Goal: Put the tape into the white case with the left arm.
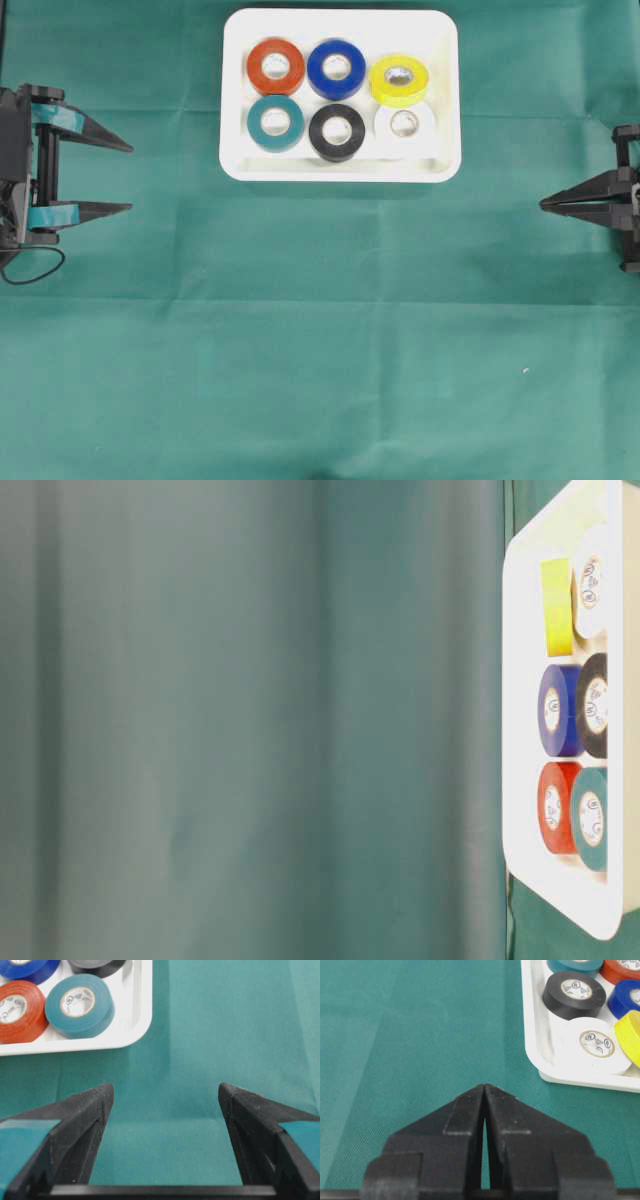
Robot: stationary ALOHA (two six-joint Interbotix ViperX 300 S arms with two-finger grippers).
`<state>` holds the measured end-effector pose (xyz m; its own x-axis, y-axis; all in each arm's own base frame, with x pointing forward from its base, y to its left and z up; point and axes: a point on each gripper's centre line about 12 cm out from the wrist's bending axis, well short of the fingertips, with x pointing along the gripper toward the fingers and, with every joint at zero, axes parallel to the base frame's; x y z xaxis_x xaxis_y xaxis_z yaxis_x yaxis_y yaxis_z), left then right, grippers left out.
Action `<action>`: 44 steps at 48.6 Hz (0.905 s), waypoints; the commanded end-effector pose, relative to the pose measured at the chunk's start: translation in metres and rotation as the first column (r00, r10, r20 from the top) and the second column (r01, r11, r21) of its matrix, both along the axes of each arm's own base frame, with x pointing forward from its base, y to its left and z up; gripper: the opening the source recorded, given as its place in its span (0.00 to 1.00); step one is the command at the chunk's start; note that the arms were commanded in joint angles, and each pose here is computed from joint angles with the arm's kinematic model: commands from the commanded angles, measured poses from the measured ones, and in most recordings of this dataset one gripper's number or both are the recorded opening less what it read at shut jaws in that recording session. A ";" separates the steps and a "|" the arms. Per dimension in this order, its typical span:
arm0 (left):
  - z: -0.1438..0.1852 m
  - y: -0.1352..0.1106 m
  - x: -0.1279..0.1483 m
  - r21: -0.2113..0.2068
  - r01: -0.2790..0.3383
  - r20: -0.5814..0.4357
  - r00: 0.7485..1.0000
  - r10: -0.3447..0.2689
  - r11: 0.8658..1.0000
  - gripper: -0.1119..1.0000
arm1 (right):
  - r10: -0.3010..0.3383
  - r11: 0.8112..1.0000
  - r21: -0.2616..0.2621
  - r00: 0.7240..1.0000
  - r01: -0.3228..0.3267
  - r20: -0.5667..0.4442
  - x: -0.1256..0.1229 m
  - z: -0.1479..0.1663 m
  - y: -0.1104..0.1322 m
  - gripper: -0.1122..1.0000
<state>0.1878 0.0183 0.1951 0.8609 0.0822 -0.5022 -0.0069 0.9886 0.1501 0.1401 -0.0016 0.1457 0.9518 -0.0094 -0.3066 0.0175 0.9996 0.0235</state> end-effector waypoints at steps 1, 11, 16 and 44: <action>0.004 0.000 0.002 -0.003 0.001 0.014 1.000 -0.001 1.000 0.85 | 0.000 1.000 0.001 1.000 0.000 0.011 0.002 0.004 0.000 0.02; 0.006 -0.001 -0.002 -0.001 0.001 0.034 0.999 -0.001 1.000 0.85 | -0.002 1.000 0.001 1.000 0.002 0.012 0.002 0.004 0.000 0.02; 0.010 -0.001 -0.006 0.002 0.001 0.066 0.998 -0.001 1.000 0.85 | 0.000 1.000 0.000 1.000 0.000 0.012 0.002 0.004 0.000 0.02; 0.009 -0.004 -0.033 -0.077 -0.034 0.151 0.987 0.045 0.996 0.85 | -0.002 1.000 0.001 1.000 0.002 0.012 0.002 0.004 0.000 0.02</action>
<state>0.1539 0.0145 0.1996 0.9194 0.0853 -0.3840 -0.0622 0.9955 0.0720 0.1401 -0.0016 0.1457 0.9518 -0.0094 -0.3066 0.0175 0.9996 0.0235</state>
